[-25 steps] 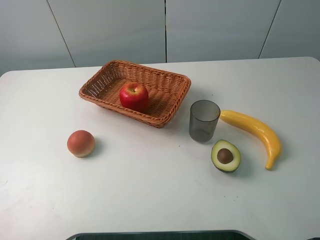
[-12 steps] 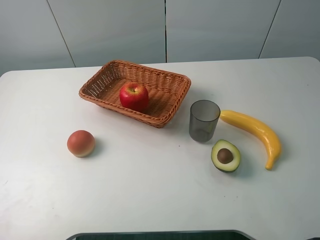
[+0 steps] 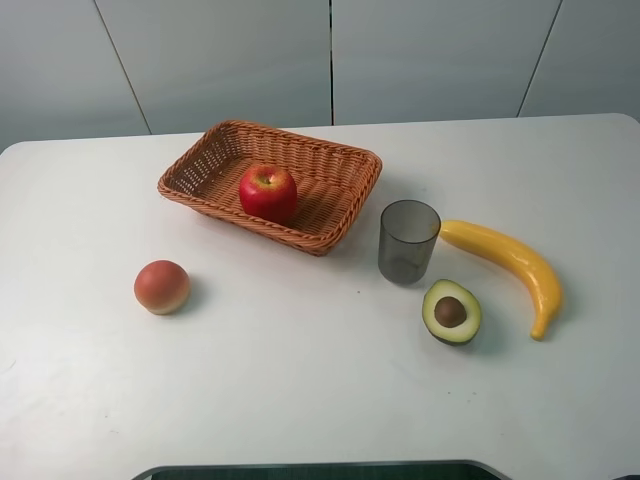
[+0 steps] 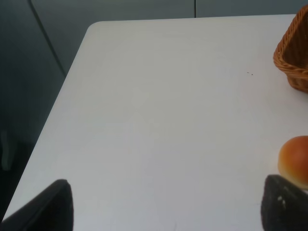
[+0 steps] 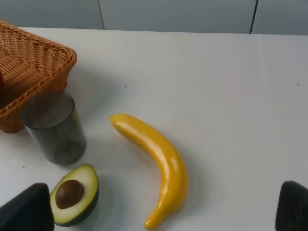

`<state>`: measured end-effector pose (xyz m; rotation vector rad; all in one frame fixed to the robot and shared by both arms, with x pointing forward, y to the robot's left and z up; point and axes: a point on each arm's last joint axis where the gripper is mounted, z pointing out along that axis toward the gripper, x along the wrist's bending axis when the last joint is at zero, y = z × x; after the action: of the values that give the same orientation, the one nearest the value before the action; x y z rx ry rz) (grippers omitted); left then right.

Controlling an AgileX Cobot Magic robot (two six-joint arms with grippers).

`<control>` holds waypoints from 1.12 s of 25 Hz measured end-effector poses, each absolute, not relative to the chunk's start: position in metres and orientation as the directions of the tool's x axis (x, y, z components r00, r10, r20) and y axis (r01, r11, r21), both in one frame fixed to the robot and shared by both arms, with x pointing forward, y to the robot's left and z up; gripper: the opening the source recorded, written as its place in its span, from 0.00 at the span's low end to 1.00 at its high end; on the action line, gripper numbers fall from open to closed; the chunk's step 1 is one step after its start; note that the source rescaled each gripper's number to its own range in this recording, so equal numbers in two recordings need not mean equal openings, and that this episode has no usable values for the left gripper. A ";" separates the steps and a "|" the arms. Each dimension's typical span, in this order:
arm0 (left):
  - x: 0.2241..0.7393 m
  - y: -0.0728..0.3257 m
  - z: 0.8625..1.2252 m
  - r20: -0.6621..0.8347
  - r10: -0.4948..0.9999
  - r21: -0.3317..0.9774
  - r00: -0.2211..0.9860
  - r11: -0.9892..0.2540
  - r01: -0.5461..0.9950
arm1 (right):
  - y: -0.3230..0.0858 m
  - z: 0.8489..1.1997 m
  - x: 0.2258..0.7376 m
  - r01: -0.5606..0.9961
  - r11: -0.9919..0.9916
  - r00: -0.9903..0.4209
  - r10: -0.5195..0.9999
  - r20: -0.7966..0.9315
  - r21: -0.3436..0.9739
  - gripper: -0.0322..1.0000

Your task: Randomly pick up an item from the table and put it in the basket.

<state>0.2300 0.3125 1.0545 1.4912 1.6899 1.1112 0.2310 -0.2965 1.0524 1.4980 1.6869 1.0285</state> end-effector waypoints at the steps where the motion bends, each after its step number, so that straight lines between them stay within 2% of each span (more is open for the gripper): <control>1: 0.230 0.313 1.055 0.079 0.982 0.887 -0.172 0.009 0.462 | -0.297 1.052 0.231 0.480 0.039 -0.136 0.990 0.030 0.876 1.00; 28: 0.230 0.313 1.055 0.079 0.982 0.887 -0.172 0.009 0.462 | -0.297 1.052 0.231 0.480 0.039 -0.134 0.991 0.030 0.876 1.00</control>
<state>0.2300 0.3125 1.0545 1.4912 1.6899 1.1112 0.2311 -0.2965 1.0524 1.4991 1.6853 1.0277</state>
